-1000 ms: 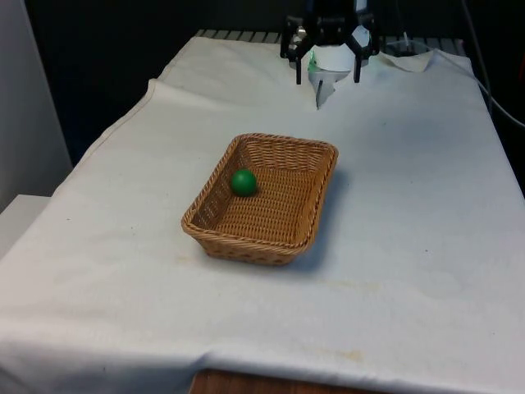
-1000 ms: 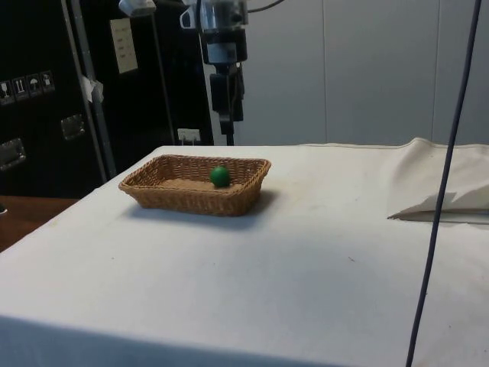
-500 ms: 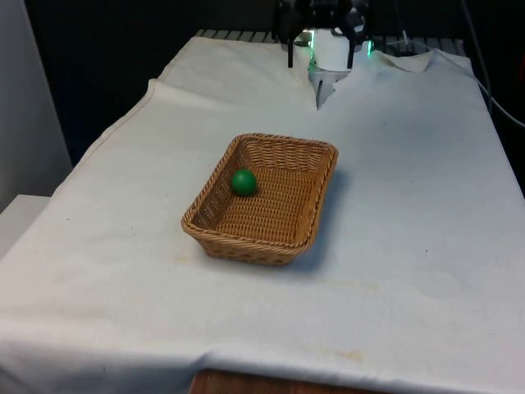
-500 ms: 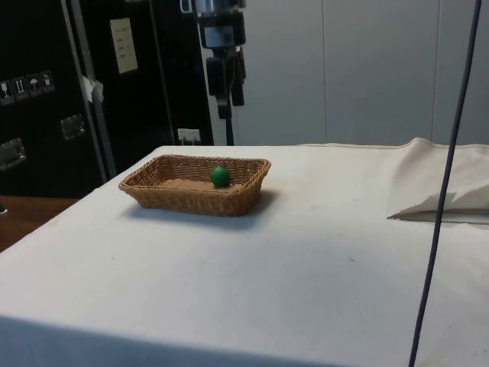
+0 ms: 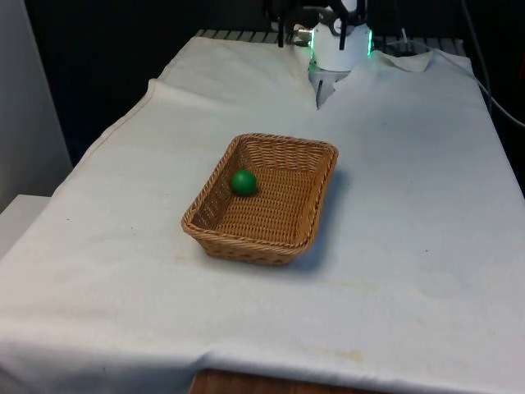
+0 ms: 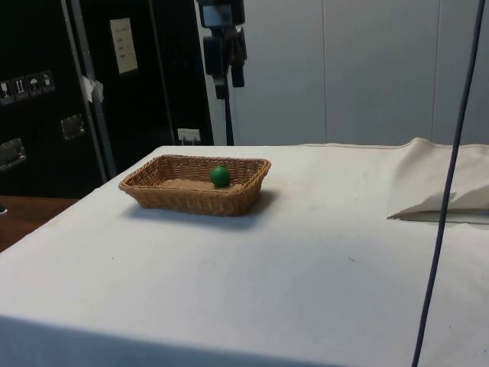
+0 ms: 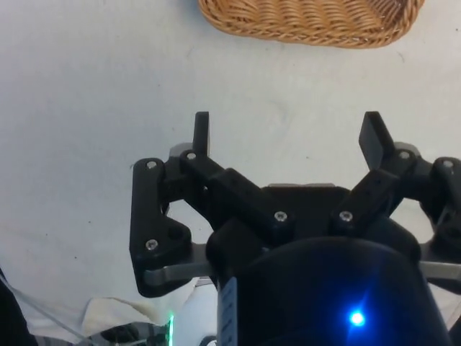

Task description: Pick up the ball and place it into the basket.

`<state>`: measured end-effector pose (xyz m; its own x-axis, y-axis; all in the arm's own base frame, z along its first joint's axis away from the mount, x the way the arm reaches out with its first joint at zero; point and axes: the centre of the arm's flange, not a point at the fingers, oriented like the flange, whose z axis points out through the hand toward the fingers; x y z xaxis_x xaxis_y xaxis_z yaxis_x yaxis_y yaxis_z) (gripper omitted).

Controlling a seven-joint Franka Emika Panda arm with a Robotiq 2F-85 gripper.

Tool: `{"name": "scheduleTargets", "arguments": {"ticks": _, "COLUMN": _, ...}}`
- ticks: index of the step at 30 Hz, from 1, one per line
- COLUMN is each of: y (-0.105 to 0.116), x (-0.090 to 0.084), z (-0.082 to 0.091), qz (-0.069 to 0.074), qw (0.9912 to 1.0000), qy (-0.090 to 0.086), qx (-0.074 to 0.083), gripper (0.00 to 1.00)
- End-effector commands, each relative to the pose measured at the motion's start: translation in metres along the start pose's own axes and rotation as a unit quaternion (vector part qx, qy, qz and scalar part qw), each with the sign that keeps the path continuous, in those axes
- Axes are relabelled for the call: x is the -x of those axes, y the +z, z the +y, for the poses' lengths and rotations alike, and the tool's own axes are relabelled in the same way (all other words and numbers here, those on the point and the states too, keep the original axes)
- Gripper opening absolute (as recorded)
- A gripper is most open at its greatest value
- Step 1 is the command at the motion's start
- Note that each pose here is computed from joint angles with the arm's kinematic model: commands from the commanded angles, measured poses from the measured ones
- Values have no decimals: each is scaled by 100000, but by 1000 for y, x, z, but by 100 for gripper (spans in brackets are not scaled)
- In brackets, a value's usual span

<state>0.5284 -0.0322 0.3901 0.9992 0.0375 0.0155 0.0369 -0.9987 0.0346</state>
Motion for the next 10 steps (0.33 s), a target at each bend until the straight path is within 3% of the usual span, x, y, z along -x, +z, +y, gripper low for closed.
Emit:
{"name": "scheduleTargets", "arguments": {"ticks": 1, "y": -5, "x": 0, "z": 2, "qz": -26, "qw": 99997, "qy": 550, "qx": 580, "gripper": 100}}
{"name": "scheduleTargets", "arguments": {"ticks": 10, "y": -22, "x": 4, "z": 4, "qz": 589, "qw": 99977, "qy": 1991, "qx": 522, "gripper": 100}}
